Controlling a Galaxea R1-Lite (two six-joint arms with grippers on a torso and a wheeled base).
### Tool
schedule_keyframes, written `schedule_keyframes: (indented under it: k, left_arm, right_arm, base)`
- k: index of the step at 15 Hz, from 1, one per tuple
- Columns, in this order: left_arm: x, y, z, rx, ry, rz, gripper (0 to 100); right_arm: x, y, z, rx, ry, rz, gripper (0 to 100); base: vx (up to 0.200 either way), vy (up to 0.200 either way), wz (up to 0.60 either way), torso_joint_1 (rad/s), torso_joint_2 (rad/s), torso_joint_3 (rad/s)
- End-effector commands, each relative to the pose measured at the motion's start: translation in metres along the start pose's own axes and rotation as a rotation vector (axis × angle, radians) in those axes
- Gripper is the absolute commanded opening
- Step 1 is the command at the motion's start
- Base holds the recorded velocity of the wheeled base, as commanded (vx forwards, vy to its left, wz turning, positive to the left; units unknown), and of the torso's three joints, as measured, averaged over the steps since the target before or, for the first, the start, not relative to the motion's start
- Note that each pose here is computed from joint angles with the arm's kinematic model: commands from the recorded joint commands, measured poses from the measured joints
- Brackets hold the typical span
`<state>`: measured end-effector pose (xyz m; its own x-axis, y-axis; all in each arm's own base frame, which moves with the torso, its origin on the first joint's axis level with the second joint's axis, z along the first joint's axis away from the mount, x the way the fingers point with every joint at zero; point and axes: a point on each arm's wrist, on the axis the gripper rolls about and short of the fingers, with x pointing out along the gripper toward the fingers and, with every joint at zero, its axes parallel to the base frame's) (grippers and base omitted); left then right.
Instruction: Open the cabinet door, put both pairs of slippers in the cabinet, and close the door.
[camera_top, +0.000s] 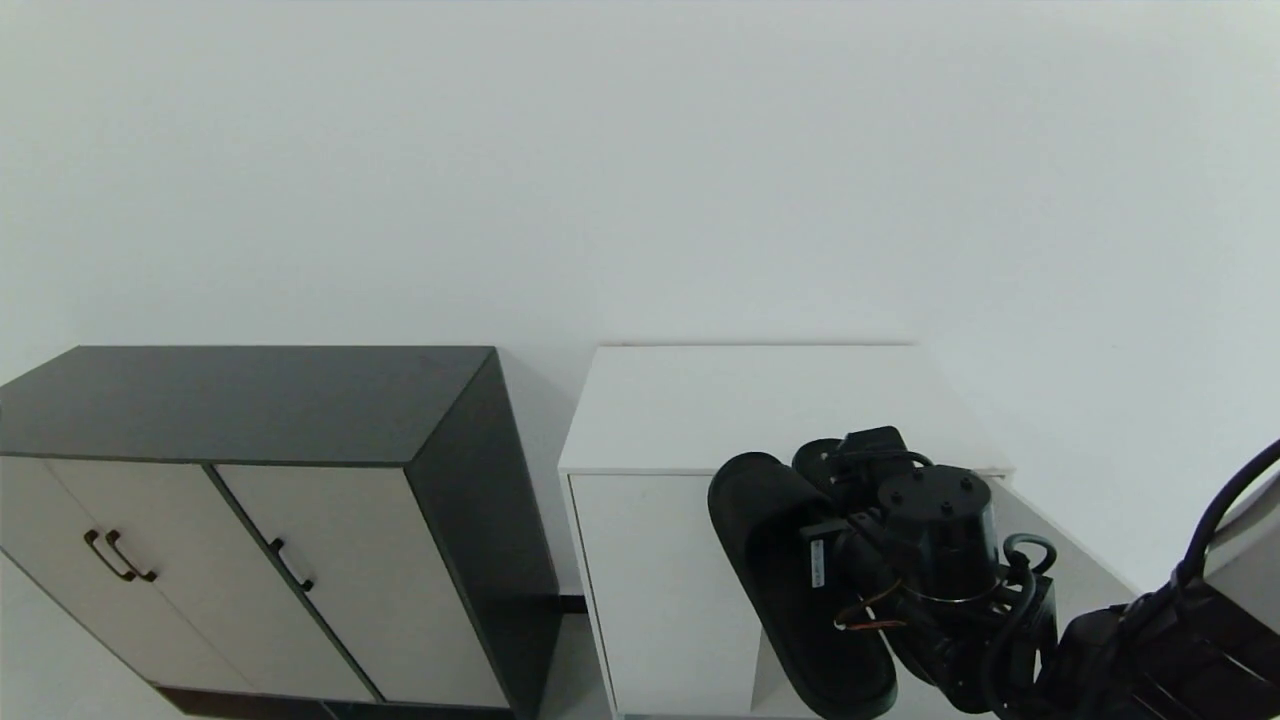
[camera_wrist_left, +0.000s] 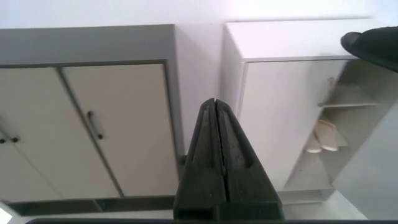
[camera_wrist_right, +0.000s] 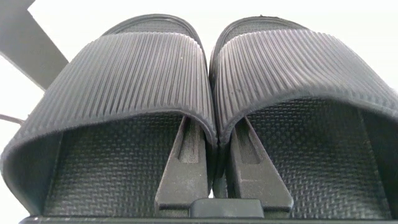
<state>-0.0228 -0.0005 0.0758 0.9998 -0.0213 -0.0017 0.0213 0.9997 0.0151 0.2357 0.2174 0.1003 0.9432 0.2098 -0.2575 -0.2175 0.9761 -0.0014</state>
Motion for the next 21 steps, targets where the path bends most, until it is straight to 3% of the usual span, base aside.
schedule_keyframes:
  k: [1,7,21]
  left_arm:
    - [0.0000,0.0000,0.0000,0.000,0.000,0.000,0]
    - [0.0000,0.0000,0.0000,0.000,0.000,0.000,0]
    - [0.0000,0.0000,0.0000,0.000,0.000,0.000,0]
  right_arm:
    - [-0.0002,0.0008,-0.0008,-0.001,0.001,0.002,0]
    - [-0.0014,0.0017,-0.0012,0.000,-0.005,0.008,0]
    - [0.0016,0.0027,-0.0078,-0.004,-0.056,0.022,0]
  base:
    - [0.000,-0.200,0.00,0.002,0.01,0.002]
    - [0.000,-0.200,0.00,0.002,0.00,0.002]
    - [0.000,0.000,0.00,0.000,0.00,0.000]
